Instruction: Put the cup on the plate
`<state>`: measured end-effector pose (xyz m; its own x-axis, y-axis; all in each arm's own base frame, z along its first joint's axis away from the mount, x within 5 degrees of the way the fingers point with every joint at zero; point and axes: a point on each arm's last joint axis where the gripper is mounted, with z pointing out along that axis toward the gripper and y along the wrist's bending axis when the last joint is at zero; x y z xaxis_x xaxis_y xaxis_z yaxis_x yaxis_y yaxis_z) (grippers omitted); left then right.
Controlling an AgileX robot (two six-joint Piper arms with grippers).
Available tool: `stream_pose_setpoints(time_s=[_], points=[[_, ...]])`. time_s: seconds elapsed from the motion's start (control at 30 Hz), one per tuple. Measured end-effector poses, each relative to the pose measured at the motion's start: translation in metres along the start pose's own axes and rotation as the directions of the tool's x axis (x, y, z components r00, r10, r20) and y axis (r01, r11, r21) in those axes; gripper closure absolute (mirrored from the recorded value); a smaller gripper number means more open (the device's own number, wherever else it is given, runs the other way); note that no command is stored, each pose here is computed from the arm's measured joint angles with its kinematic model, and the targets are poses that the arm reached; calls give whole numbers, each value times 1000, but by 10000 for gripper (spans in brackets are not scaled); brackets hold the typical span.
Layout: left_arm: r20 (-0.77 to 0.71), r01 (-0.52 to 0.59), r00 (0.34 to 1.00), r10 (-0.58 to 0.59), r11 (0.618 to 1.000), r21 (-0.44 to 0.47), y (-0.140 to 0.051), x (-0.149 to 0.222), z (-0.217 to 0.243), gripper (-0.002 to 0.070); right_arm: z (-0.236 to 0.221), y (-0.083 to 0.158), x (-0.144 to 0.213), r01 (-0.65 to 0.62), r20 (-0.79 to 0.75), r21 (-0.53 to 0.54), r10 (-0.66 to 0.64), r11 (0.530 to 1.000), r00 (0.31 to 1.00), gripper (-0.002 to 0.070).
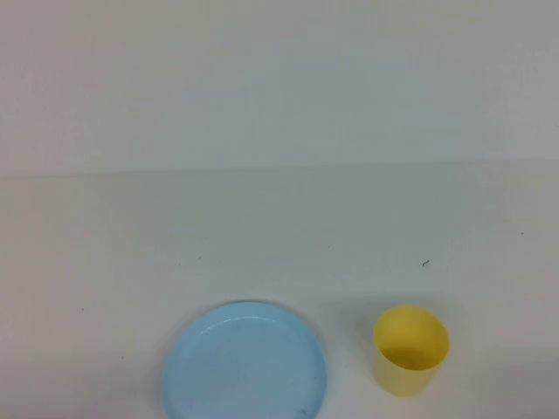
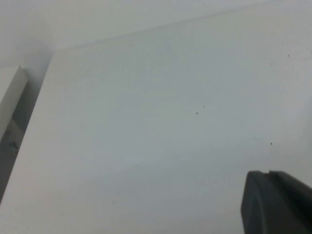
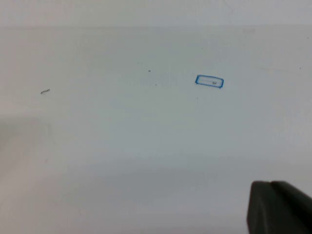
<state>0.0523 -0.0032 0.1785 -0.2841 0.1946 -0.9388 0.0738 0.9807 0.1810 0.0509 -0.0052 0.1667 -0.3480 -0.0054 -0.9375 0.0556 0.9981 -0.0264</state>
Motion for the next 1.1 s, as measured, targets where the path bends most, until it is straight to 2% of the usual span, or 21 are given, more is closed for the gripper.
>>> stream_pose_setpoints(time_s=[0.27,0.37,0.5,0.63,0.8,0.9,1.0,1.1], points=[[0,0,1000,0,1000,0,0,0,0,674,0,0,0,0,0,0,0,1000,1000,675],[2,-35,999,35,999,-15,1,0,0,673,0,0,0,0,0,0,0,1000,1000,675],[134,-42,990,51,997,-70,6,-13,-1,673,0,-2,0,38,1,17,-38,999,999,675],[389,-15,918,79,986,-167,13,-36,-9,674,0,-3,-1,66,6,30,-67,997,998,675],[575,26,810,118,971,-237,19,-53,-20,673,0,-1,-10,75,113,22,-77,997,991,675],[622,41,772,132,966,-255,20,-58,-24,673,-2,1,-22,80,241,10,-80,997,967,675],[627,42,768,133,965,-257,20,-58,-24,674,-5,3,-30,83,340,0,-78,997,937,675],[637,65,764,106,969,-240,20,-58,-24,673,-6,3,-34,85,377,-3,-77,996,923,675]])
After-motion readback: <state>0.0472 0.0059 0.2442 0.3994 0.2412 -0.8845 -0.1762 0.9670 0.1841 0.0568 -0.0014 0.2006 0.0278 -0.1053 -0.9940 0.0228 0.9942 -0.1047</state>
